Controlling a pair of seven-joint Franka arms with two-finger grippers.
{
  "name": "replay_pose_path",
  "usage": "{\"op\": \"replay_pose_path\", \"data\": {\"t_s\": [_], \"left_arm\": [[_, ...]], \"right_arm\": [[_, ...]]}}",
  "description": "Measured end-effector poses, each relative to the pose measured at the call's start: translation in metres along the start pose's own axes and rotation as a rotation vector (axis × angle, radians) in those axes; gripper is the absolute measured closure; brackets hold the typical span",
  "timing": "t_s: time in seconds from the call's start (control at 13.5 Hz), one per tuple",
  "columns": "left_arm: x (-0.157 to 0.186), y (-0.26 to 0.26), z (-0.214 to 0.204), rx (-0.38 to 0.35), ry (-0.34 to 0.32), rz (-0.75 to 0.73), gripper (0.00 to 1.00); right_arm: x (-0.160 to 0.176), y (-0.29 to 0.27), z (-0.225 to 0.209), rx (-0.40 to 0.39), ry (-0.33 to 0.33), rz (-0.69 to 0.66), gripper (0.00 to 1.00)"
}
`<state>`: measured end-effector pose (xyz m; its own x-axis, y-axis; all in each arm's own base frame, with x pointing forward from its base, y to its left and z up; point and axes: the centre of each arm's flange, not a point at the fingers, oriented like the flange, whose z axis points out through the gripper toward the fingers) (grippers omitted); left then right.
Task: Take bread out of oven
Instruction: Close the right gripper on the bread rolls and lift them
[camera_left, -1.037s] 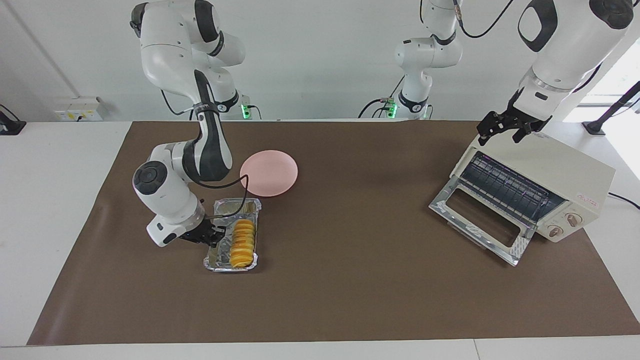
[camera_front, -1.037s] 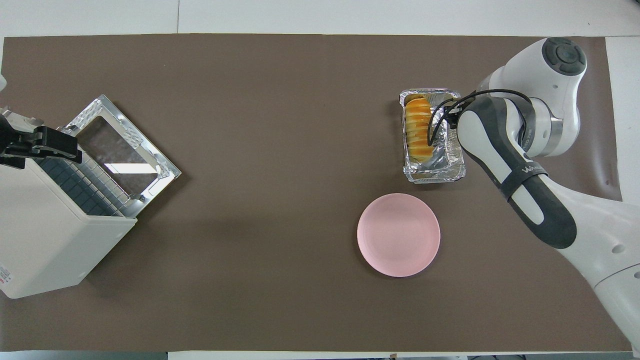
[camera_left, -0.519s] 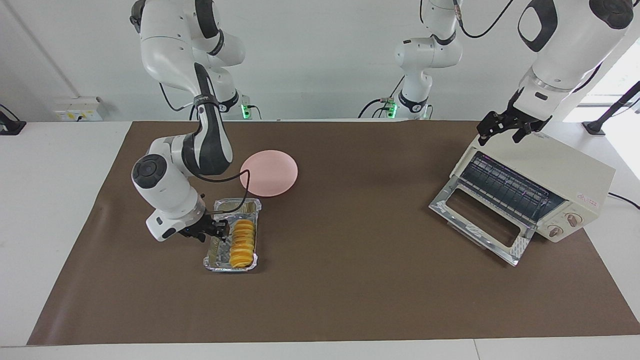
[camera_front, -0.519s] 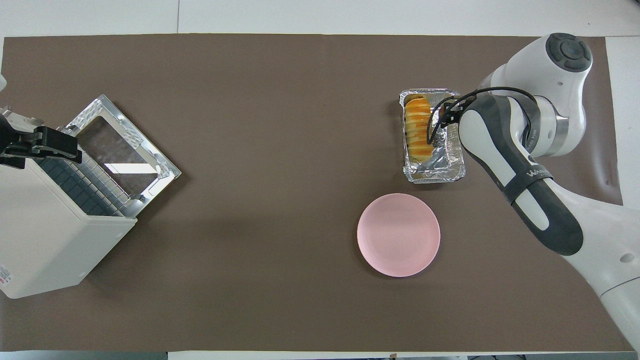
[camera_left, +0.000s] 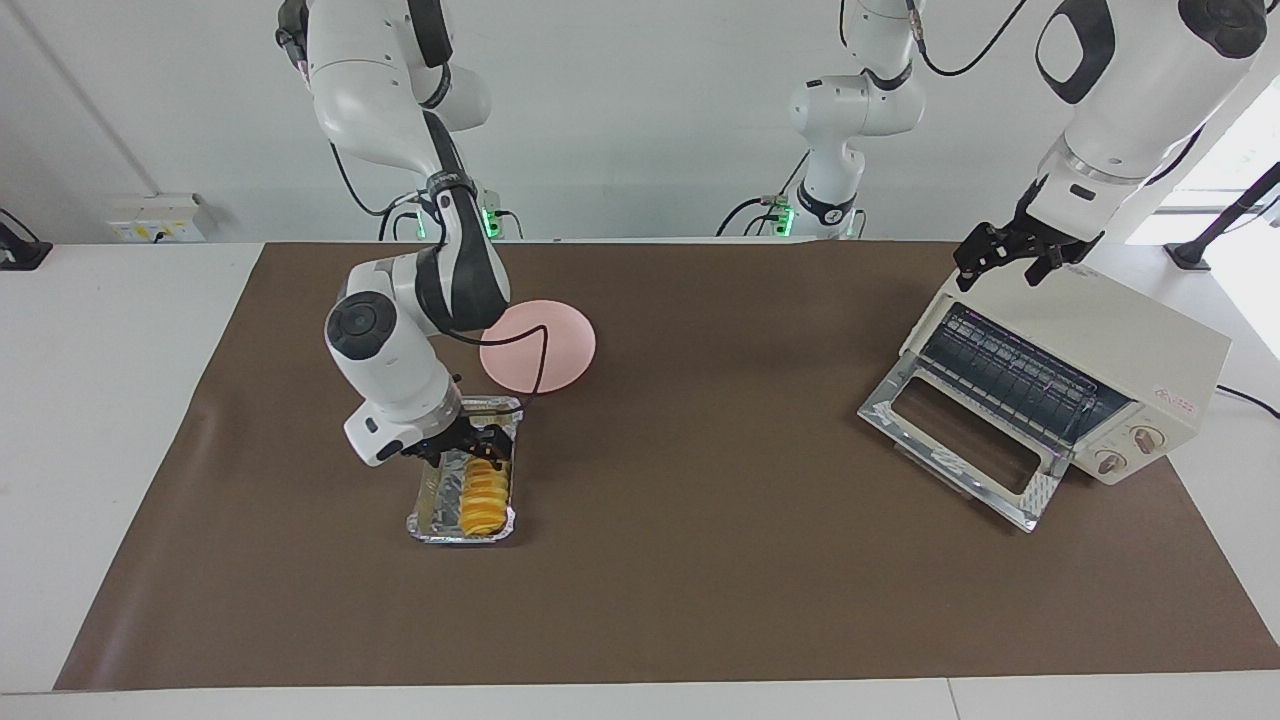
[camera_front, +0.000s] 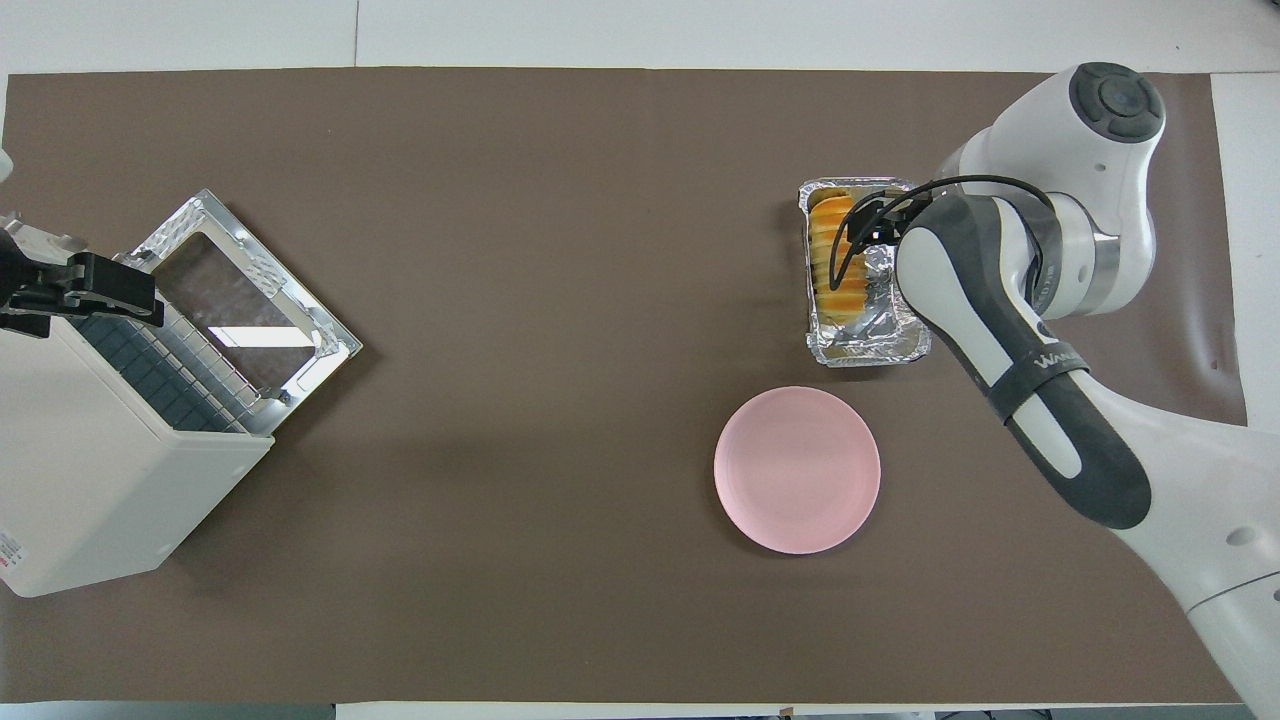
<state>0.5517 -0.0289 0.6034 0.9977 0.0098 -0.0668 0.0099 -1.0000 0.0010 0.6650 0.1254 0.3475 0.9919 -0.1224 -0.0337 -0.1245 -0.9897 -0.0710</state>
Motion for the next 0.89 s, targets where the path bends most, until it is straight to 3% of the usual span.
{"op": "replay_pose_path", "data": {"t_s": [0.89], "left_arm": [[0.000, 0.000, 0.000, 0.000, 0.000, 0.000, 0.00]], "right_arm": [[-0.009, -0.001, 0.041, -0.043, 0.023, -0.008, 0.00]]}}
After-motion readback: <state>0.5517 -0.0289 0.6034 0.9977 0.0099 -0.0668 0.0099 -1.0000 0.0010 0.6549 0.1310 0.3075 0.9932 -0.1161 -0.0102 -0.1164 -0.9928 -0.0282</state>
